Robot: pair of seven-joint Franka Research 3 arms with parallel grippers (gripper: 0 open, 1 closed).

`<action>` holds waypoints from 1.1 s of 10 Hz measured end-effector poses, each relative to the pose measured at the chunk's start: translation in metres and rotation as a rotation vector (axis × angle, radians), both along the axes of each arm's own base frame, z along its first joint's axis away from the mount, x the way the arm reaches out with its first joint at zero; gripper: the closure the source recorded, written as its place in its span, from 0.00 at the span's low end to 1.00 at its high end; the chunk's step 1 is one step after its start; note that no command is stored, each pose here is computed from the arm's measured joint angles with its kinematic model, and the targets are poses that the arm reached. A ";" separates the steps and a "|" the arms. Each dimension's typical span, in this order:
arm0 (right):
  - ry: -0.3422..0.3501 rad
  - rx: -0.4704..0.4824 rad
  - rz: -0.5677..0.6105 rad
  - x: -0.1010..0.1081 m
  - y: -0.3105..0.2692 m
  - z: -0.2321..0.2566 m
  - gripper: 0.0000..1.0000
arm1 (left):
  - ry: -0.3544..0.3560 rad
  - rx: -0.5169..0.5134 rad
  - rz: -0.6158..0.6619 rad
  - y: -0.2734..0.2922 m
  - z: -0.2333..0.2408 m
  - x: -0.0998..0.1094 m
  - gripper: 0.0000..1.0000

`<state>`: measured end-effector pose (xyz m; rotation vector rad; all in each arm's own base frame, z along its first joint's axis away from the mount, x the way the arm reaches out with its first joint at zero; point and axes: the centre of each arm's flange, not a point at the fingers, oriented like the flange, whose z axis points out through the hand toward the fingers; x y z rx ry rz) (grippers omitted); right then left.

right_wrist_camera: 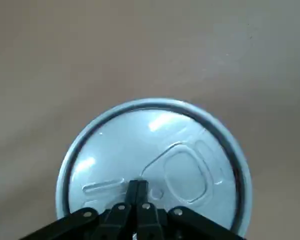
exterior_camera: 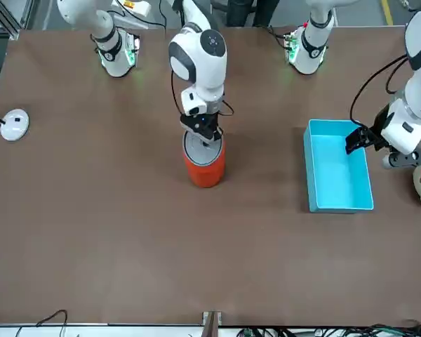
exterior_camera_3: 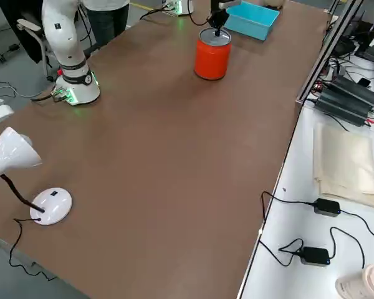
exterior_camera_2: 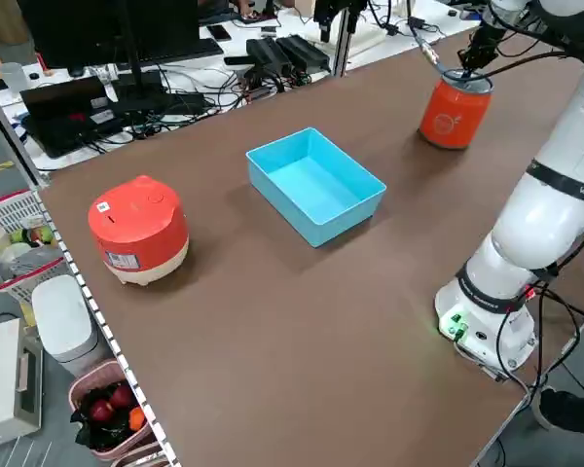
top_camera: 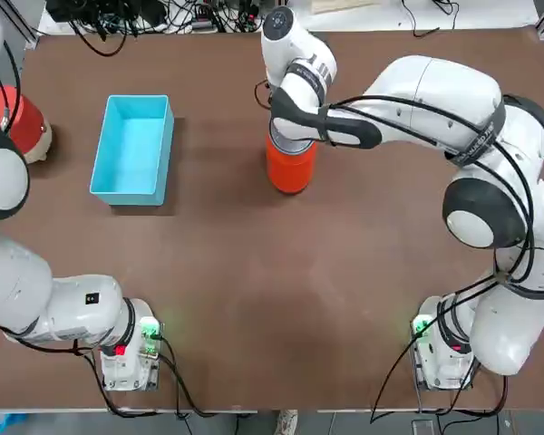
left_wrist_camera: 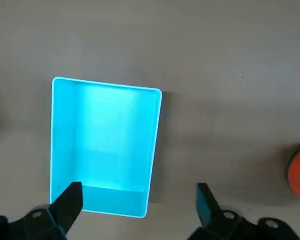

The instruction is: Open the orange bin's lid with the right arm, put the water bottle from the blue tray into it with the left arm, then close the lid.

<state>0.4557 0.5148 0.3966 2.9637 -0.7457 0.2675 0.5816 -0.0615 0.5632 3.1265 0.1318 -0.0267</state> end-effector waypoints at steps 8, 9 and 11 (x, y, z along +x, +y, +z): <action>0.110 0.019 0.083 0.089 -0.266 0.202 0.98 | -0.006 -0.001 0.000 0.000 0.003 0.000 0.00; 0.127 0.014 0.116 0.095 -0.305 0.212 0.97 | -0.007 -0.001 -0.001 -0.001 0.003 0.000 0.00; 0.163 0.007 0.202 0.109 -0.383 0.219 0.96 | -0.007 -0.001 -0.002 -0.001 0.003 0.000 0.00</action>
